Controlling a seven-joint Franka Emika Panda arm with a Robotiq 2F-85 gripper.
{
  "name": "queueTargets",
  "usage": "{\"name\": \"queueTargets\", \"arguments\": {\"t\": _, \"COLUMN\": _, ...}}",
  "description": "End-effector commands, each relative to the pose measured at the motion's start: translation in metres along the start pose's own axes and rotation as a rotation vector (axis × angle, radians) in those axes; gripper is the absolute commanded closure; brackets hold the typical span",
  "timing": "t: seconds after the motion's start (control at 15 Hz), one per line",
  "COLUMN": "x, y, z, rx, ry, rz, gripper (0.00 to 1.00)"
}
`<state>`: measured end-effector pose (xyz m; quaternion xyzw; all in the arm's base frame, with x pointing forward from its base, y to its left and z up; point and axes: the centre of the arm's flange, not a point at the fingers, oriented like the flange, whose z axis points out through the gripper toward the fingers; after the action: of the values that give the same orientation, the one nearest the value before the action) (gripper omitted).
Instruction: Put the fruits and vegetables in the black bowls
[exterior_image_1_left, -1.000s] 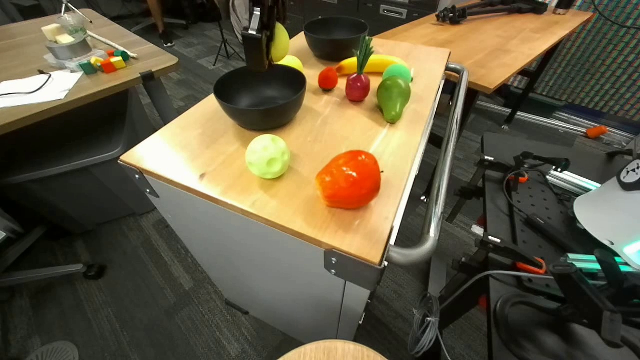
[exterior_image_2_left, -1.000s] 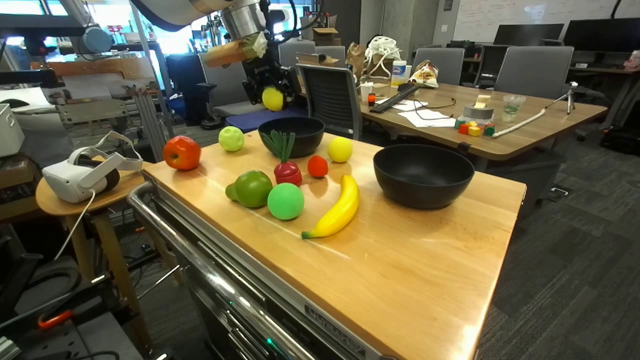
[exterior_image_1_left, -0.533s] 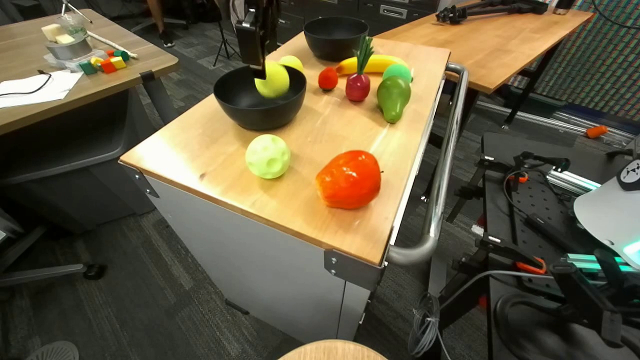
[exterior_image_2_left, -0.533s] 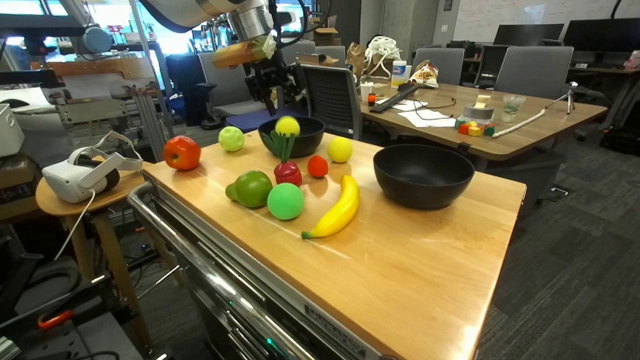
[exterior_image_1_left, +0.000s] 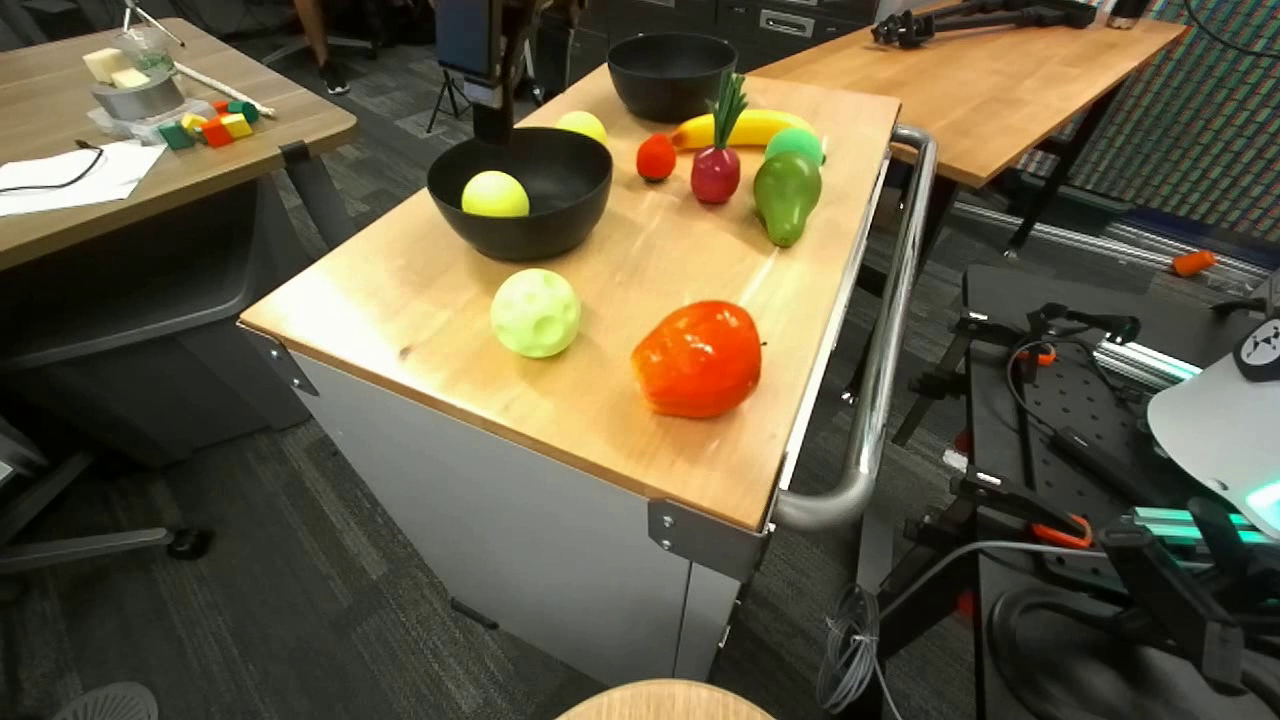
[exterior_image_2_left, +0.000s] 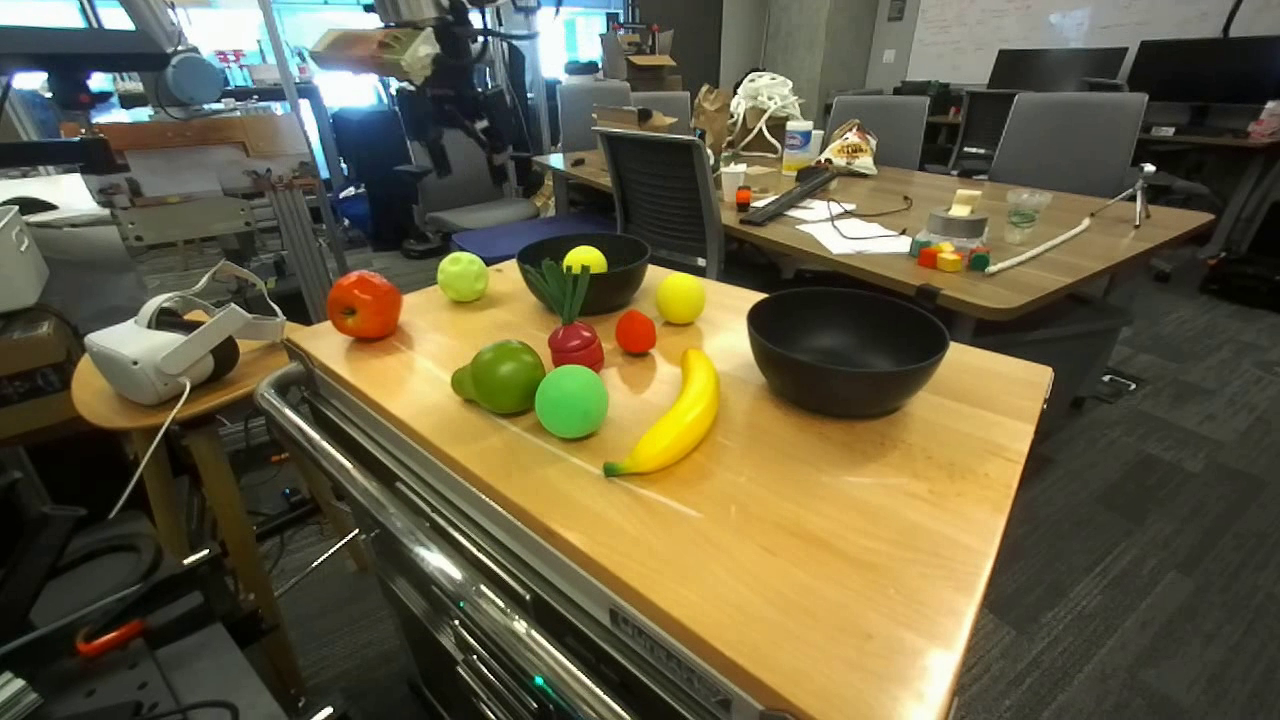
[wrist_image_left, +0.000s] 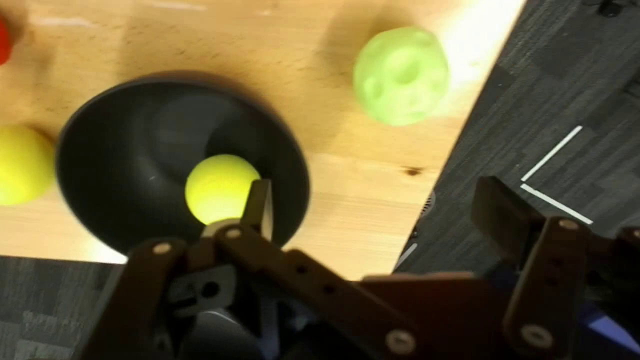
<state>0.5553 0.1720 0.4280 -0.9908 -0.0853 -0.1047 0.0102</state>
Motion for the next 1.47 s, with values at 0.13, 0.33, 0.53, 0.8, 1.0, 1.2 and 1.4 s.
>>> {"name": "queueTargets", "arguments": {"t": 0.13, "x": -0.03, "y": -0.052, "z": 0.007, "rx": 0.018, "ry": -0.037, "rz": 0.007, "gripper": 0.0}}
{"name": "queueTargets", "arguments": {"t": 0.33, "x": -0.046, "y": -0.074, "z": 0.021, "rx": 0.024, "ry": -0.076, "rz": -0.018, "gripper": 0.0}}
{"name": "queueTargets", "arguments": {"t": 0.53, "x": -0.045, "y": -0.067, "z": 0.04, "rx": -0.021, "ry": -0.051, "rz": 0.039, "gripper": 0.0}}
{"name": "queueTargets", "arguments": {"t": 0.8, "x": -0.027, "y": -0.062, "z": 0.066, "rx": 0.055, "ry": 0.034, "rz": 0.178, "gripper": 0.0}}
{"name": "queueTargets", "arguments": {"t": 1.0, "x": -0.017, "y": -0.048, "z": 0.09, "rx": 0.049, "ry": 0.073, "rz": 0.288, "gripper": 0.0}}
{"name": "queueTargets", "arguments": {"t": 1.2, "x": -0.015, "y": -0.031, "z": 0.111, "rx": -0.006, "ry": 0.067, "rz": 0.347, "gripper": 0.0}}
{"name": "queueTargets", "arguments": {"t": 1.4, "x": -0.016, "y": -0.026, "z": 0.126, "rx": -0.016, "ry": 0.042, "rz": 0.385, "gripper": 0.0}}
